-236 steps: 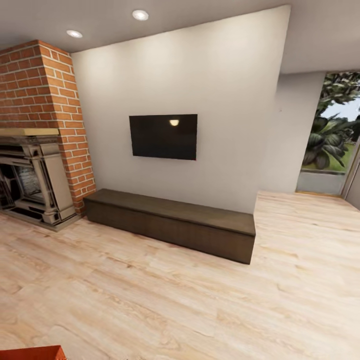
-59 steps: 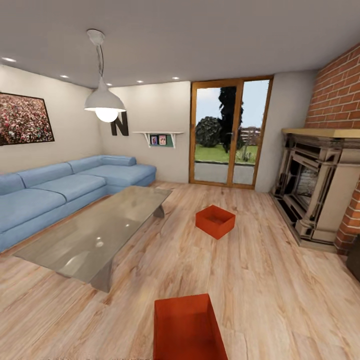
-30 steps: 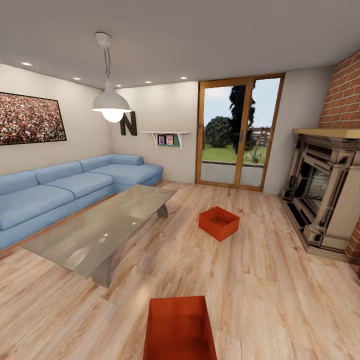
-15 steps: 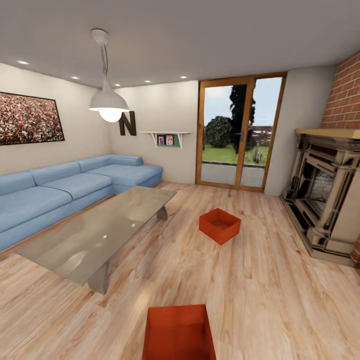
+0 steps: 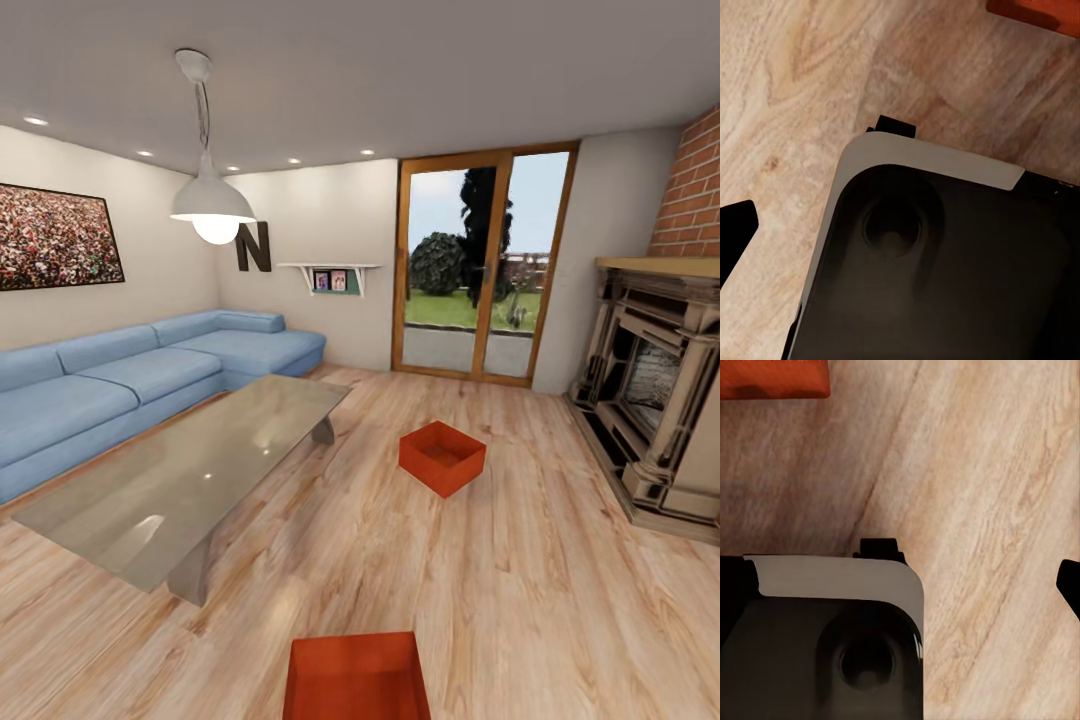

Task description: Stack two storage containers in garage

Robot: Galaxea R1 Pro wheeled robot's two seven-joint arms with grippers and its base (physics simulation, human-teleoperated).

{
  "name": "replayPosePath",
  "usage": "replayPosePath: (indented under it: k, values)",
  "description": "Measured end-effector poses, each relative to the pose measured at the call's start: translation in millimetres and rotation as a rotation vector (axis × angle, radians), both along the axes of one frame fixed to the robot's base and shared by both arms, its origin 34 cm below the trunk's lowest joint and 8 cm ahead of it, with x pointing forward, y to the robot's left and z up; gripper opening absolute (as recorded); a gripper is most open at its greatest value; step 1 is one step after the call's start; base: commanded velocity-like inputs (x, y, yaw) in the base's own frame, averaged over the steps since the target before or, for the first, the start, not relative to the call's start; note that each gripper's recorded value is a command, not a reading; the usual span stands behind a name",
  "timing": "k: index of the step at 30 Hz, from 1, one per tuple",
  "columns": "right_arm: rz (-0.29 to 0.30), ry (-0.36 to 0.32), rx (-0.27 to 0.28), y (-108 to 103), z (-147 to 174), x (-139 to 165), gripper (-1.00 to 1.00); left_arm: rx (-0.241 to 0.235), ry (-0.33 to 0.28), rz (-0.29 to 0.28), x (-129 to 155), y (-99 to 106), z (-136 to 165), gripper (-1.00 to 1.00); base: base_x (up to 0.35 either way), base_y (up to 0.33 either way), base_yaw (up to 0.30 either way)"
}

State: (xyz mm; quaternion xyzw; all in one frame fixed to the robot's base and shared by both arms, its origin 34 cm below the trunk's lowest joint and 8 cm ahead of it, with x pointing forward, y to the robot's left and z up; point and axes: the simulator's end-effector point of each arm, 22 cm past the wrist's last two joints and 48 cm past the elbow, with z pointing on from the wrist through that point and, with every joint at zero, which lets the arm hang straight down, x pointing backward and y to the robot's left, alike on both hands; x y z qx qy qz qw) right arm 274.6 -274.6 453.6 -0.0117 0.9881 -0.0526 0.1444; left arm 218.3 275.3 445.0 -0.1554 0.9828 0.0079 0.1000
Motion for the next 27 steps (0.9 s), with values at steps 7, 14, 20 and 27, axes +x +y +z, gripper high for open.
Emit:
replayPosePath:
  k: [7,14,20,27]
  values:
    - [0.0,-0.001,0.0,0.0,0.1,0.2,1.0,0.0,0.001,0.0,-0.2,0.3,0.0,1.0,0.08,0.0,0.0]
    - [0.001,0.0,0.001,0.7,0.0,0.0,1.0,0.001,0.0,0.0,0.0,1.0,0.0,1.0,0.019,0.0,0.0]
    - [-0.001,0.0,0.001,0.4,0.0,0.0,1.0,0.002,0.0,0.0,-0.1,1.2,0.0,1.0,0.002,0.0,0.127]
    - [-0.001,0.0,0.0,0.0,0.0,0.0,1.0,0.0,0.0,0.0,0.1,0.1,0.0,1.0,0.0,0.0,0.06]
